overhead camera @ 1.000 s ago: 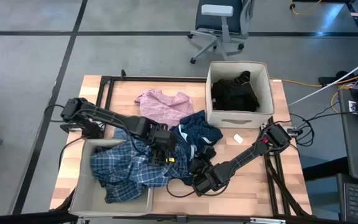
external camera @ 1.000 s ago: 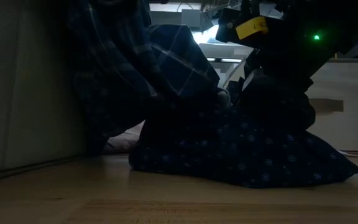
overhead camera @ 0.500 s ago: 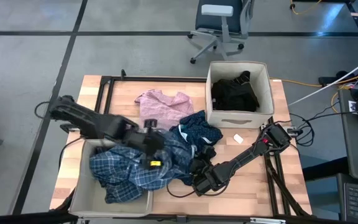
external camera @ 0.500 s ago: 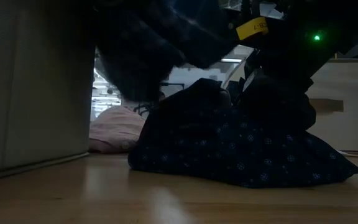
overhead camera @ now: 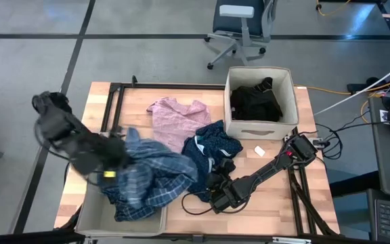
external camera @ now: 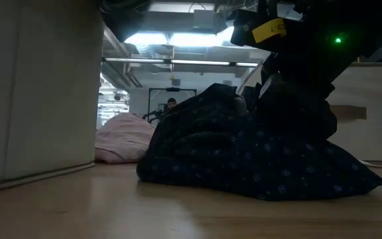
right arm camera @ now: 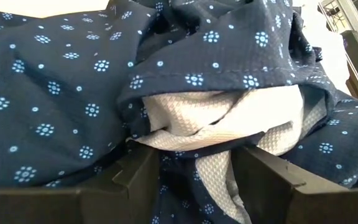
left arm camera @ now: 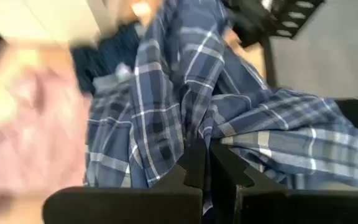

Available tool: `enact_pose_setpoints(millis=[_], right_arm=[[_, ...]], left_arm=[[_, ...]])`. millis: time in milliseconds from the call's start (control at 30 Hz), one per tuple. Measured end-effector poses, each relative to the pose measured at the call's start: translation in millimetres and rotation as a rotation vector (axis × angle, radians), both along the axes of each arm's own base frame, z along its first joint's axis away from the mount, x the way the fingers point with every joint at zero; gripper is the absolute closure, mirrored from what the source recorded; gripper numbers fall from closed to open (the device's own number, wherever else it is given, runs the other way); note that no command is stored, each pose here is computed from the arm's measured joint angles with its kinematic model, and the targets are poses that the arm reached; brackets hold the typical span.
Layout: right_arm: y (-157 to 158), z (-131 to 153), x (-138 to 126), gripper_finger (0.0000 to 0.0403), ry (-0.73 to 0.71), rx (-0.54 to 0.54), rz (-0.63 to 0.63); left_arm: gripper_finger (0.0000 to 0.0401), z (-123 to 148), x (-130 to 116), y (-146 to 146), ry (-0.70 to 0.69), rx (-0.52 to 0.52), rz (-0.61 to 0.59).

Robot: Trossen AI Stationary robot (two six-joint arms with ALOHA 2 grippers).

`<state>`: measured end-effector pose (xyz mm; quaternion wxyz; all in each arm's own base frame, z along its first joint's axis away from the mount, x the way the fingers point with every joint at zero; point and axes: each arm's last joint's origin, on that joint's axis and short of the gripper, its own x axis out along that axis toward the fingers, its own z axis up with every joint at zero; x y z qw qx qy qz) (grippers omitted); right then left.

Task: Sort clothes
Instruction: Put the blue checkered shirt into the bottom white laundry organizer

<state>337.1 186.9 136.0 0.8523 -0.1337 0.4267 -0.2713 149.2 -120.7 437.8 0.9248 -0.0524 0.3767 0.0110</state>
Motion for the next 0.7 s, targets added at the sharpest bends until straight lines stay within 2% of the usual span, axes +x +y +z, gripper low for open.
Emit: enact_pose_setpoints(millis=[167, 233, 333, 467, 700], right_arm=[[0.2, -0.2, 0.0, 0.0205, 0.001, 0.009, -0.002], [0.2, -0.2, 0.0, 0.0205, 0.002, 0.011, -0.002], [0.5, -0.5, -0.2, 0.0205, 0.009, 0.026, -0.001], [0.6, -0.5, -0.1, 0.0205, 0.008, 0.027, -0.002], [0.5, -0.5, 0.0, 0.0205, 0.007, 0.028, -0.002]], left_arm=[[0.0401, -3.4, -42.4, 3.2, 0.167, -0.161, 0.091], [0.0401, -8.2, -50.0, -5.0, 0.228, -0.236, 0.103], [0.0401, -20.0, -56.0, -21.2, 0.314, -0.289, 0.087], [0.0401, -49.1, -59.6, -42.8, 0.456, -0.277, 0.160], [0.0401, -118.7, -59.6, -69.9, 0.629, -0.239, 0.238]])
